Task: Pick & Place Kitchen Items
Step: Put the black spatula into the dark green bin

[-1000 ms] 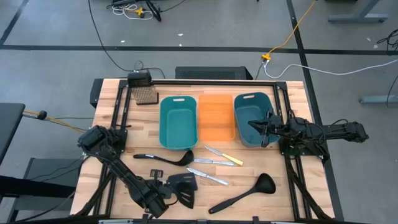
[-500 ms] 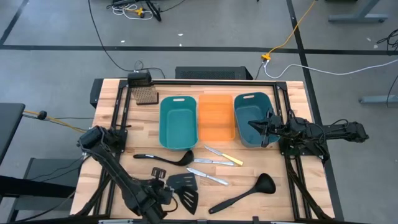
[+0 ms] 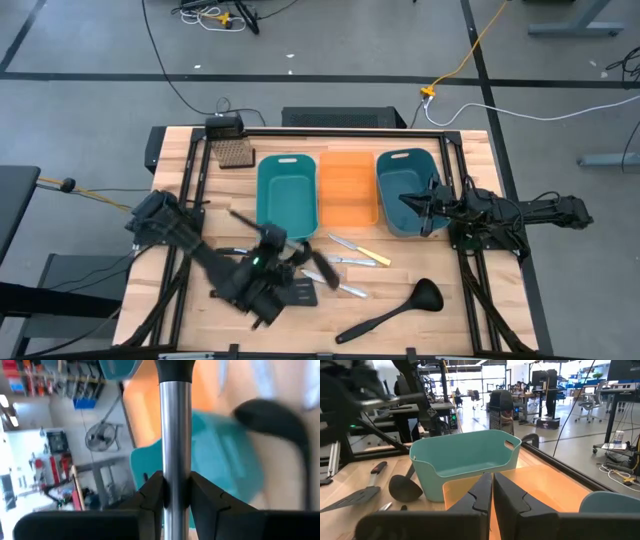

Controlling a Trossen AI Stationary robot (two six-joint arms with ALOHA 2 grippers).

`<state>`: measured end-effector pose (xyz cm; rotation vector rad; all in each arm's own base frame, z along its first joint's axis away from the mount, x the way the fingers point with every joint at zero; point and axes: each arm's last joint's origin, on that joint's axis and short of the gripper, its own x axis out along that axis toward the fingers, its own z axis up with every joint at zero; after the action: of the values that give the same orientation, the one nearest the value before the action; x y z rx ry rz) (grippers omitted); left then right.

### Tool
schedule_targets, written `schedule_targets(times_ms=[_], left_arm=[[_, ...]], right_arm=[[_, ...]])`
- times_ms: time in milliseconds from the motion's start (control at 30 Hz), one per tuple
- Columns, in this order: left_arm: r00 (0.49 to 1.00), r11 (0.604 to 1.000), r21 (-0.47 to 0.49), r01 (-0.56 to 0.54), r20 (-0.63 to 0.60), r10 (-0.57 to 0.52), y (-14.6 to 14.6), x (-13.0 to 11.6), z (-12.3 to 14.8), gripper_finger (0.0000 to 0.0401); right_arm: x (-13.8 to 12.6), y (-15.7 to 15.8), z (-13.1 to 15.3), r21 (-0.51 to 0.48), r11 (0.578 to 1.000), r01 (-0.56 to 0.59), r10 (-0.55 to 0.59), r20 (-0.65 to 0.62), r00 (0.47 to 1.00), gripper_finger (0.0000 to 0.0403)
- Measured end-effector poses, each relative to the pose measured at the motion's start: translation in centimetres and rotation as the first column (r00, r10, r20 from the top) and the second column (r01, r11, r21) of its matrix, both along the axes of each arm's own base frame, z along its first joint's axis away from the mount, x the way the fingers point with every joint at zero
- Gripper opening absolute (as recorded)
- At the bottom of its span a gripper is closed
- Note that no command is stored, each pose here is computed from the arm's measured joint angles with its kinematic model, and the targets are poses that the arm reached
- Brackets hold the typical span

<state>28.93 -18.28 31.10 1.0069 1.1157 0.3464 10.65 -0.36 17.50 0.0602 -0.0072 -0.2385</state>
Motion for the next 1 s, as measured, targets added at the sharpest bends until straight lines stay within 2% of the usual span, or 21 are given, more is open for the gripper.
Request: schedule_targets(times_ms=[133,233,300,433,533,600,700,833,1000], left_arm=[[0.998,0.994,0.105,-0.015,-0.064,0.022,3.3,1.6,0.4,0.0075],[0.989,0.975,0.224,-0.002,-0.143,0.035,6.0,2.7,0.7,0.0075],[0.979,0.963,0.270,-0.011,-0.193,0.065,8.0,3.4,0.9,0.0075],[0.966,0.957,0.274,-0.095,-0.209,0.155,11.5,4.0,1.3,0.0075],[0.959,0.957,0.239,-0.164,-0.187,0.211,13.3,4.1,1.6,0.0075],[0.955,0.958,0.222,-0.184,-0.188,0.228,14.1,3.7,2.0,0.0075],[0.941,0.958,0.232,-0.168,-0.252,0.226,15.5,2.7,2.3,0.0075],[0.885,0.946,0.307,-0.105,-0.405,0.230,17.1,0.8,0.4,0.0075],[0.815,0.927,0.374,-0.029,-0.529,0.239,17.9,-1.9,-1.9,0.0075]], right_arm=[[0.0,0.0,0.0,0.001,1.000,0.000,0.000,0.000,1.000,0.0027],[0.0,0.0,0.0,0.002,1.000,0.000,0.000,0.001,1.000,0.0027],[0.0,0.0,0.0,0.002,1.000,0.000,0.000,0.000,1.000,0.0027],[0.0,0.0,0.0,0.002,1.000,0.000,0.000,0.000,1.000,0.0027],[0.0,0.0,0.0,0.004,1.000,0.001,-0.001,0.001,1.000,0.0027],[0.0,0.0,0.0,0.008,1.000,0.001,-0.001,0.001,1.000,0.0027],[0.0,0.0,0.0,0.009,1.000,0.001,-0.001,-0.003,1.000,0.0027],[0.1,0.0,-0.2,0.009,1.000,0.002,-0.001,-0.016,1.000,0.0027],[0.1,0.0,-0.2,0.009,1.000,0.001,-0.001,-0.022,1.000,0.0027]])
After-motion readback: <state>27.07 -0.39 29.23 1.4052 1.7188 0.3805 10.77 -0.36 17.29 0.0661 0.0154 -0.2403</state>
